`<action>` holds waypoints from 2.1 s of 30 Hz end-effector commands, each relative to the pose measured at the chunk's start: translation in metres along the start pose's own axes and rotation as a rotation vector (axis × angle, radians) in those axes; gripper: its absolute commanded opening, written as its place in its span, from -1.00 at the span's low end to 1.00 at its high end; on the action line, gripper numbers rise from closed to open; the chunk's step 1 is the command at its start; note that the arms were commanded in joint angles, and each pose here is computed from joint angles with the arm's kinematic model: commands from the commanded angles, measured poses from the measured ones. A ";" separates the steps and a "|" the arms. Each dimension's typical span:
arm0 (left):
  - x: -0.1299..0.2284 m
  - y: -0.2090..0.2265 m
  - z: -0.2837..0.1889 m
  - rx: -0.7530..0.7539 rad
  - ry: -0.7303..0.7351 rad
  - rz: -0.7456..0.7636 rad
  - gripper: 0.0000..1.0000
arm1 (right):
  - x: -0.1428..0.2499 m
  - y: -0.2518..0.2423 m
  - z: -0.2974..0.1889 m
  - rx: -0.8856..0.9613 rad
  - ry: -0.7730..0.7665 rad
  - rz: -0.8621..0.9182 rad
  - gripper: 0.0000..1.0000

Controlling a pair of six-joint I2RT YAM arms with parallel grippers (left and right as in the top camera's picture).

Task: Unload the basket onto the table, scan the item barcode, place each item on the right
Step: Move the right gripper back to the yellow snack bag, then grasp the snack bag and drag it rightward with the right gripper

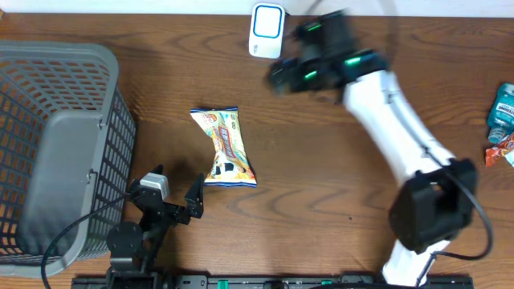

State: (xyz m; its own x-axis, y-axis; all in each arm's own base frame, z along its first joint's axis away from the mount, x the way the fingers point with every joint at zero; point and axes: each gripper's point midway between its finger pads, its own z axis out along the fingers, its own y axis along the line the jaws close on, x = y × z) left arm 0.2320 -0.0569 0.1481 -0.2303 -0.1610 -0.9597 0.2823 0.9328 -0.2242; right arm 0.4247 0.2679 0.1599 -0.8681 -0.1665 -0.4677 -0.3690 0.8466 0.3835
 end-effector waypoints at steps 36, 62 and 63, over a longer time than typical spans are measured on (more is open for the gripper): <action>0.013 0.003 0.002 -0.008 0.036 -0.018 0.96 | 0.103 0.057 -0.027 -0.670 0.440 -0.081 -0.98; 0.013 0.003 0.002 -0.008 0.036 -0.018 0.96 | 0.204 0.018 -0.108 -1.028 0.254 -0.128 -0.97; 0.013 0.003 0.001 -0.008 0.036 -0.018 0.96 | 0.210 0.020 -0.109 -1.036 0.251 -0.121 -0.97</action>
State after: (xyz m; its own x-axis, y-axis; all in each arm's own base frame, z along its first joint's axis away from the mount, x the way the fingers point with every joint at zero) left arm 0.2320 -0.0570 0.1481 -0.2304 -0.1613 -0.9596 0.2826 0.9326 -0.2247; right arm 0.2073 0.1916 0.1446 -0.8320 -0.4710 -0.2932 -0.3658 0.0685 0.9282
